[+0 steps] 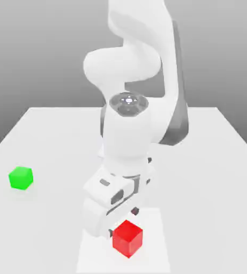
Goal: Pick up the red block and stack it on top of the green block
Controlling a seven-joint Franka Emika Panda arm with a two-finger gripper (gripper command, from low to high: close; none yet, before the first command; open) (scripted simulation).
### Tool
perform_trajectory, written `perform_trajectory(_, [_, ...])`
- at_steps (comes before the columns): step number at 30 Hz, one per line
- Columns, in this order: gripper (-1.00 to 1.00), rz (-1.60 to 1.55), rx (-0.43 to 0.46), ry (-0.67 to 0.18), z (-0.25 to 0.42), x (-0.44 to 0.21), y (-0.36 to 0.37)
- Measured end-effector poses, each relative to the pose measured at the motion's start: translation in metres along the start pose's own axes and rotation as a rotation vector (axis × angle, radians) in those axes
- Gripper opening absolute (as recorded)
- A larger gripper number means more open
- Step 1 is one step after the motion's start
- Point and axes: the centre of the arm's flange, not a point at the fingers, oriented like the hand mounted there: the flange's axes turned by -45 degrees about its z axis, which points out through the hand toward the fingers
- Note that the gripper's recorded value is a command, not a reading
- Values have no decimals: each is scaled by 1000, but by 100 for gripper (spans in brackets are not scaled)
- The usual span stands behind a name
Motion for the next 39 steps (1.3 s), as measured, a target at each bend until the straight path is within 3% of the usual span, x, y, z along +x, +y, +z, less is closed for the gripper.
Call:
perform_trajectory(10, [0, -3, 4, -7, 26, 0, -1])
perform_trajectory(20, [0, -7, 4, 48, 37, 9, -4])
perform_trajectory(21, [-100, -7, 4, 57, 37, 10, -5])
perform_trajectory(39, [-100, -3, 5, -6, 27, 1, -1])
